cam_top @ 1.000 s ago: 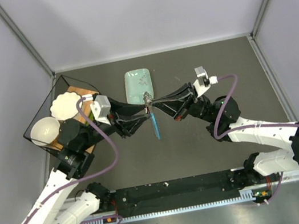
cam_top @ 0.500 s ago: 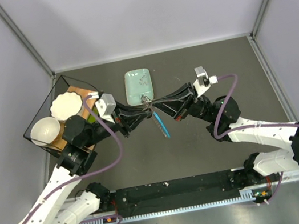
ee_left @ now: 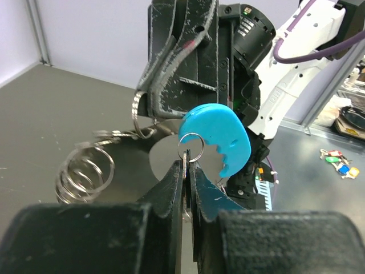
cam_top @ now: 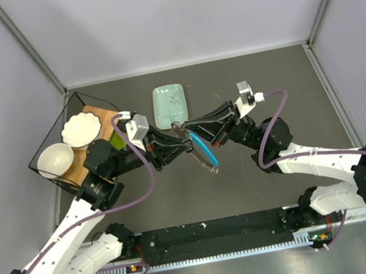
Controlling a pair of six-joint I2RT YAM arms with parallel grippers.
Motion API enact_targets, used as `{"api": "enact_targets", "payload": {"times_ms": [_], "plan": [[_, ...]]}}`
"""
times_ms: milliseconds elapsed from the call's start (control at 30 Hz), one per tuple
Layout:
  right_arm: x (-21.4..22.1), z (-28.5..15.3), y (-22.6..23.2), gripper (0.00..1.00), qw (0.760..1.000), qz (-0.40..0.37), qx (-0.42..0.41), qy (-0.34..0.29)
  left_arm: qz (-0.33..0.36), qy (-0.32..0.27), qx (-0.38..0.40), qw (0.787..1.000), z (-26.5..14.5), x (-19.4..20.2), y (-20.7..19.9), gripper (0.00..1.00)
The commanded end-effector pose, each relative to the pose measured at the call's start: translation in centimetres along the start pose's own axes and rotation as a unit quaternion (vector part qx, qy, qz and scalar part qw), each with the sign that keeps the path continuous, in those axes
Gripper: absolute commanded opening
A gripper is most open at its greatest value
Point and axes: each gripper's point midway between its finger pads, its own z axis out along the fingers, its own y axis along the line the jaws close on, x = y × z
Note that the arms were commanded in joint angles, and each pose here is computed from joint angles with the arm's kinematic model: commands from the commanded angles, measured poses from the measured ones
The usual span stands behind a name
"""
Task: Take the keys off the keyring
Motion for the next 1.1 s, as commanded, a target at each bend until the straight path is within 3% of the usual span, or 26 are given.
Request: {"api": "enact_targets", "payload": {"times_ms": [0,467,733,867,900,933,967,1000,1067], "plan": [[-7.4,0.3,5.0,0.0,0.983,-0.066,-0.096,-0.143,0.005,-0.016,0.025,1.0,0.1,-0.6,-1.0,0.0],[-7.8,-0.3,4.5,0.0,0.983,-0.077,-0.078,-0.144,0.013,-0.009,-0.007,1.0,-0.5,0.5,-0.2,0.0],[-7.0,-1.6,1.6,0.0,0.987,-0.134,0.012,-0.093,0.016,-0.004,-0.086,0.996,-2.2,2.5,2.0,0.0],[-6.6,-3.4,-1.2,0.0,0.982,-0.153,0.102,-0.053,0.017,0.004,-0.119,0.993,-2.8,3.4,3.1,0.0],[-4.9,-4.5,-3.3,0.0,0.975,-0.164,0.149,-0.007,0.014,0.016,-0.13,0.991,-3.0,4.0,3.5,0.0],[-5.4,-5.2,-3.4,0.0,0.97,-0.177,0.167,-0.002,0.014,0.02,-0.139,0.99,-3.1,4.3,3.8,0.0],[-5.5,-6.1,-4.7,0.0,0.961,-0.187,0.206,0.006,0.015,0.024,-0.161,0.987,-3.4,4.6,4.6,0.0],[-4.1,-7.8,-6.7,0.0,0.946,-0.196,0.252,0.053,0.012,0.028,-0.173,0.984,-3.5,4.8,5.0,0.0],[-4.6,-10.1,-8.6,0.0,0.921,-0.209,0.32,0.068,-0.002,0.034,-0.205,0.978,-3.9,5.6,6.2,0.0]]}}
